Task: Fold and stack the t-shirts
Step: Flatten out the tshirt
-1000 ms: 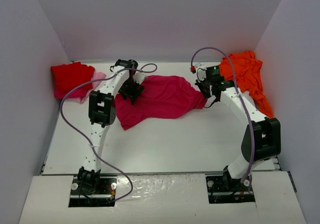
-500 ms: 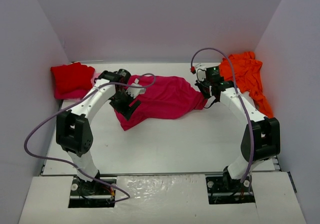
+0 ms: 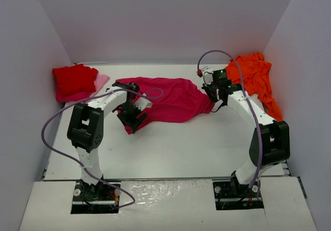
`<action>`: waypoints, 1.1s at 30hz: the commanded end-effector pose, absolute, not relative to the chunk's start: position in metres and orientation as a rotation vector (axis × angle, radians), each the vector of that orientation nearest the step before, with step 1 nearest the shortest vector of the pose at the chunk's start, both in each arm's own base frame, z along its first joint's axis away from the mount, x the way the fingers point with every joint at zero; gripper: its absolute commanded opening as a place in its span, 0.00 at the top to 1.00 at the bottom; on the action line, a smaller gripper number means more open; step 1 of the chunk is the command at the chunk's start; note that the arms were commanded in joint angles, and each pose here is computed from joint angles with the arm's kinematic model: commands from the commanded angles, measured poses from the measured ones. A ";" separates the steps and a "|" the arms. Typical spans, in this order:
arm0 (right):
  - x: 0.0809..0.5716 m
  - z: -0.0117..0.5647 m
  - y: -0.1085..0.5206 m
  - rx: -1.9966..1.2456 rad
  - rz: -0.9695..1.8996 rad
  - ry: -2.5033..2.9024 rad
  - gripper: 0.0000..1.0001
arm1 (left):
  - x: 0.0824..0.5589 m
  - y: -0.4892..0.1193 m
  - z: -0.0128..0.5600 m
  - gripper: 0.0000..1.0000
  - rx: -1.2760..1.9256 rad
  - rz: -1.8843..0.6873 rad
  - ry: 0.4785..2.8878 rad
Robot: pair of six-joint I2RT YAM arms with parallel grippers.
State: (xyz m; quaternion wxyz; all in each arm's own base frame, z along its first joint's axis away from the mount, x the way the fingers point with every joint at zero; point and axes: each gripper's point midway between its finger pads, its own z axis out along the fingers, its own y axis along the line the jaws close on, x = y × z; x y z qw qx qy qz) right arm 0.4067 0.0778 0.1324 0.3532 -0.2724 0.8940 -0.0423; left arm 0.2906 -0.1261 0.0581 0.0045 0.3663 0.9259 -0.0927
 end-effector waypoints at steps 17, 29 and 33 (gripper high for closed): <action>0.413 0.151 0.081 -0.671 -0.116 2.246 1.00 | 0.329 -0.120 0.092 0.36 1.088 -0.207 2.755; 0.411 0.151 0.082 -0.677 -0.120 2.244 1.00 | 0.327 -0.116 0.065 0.36 1.105 -0.229 2.827; 0.412 0.150 0.083 -0.680 -0.119 2.246 1.00 | 0.328 -0.112 0.060 0.36 1.098 -0.226 2.841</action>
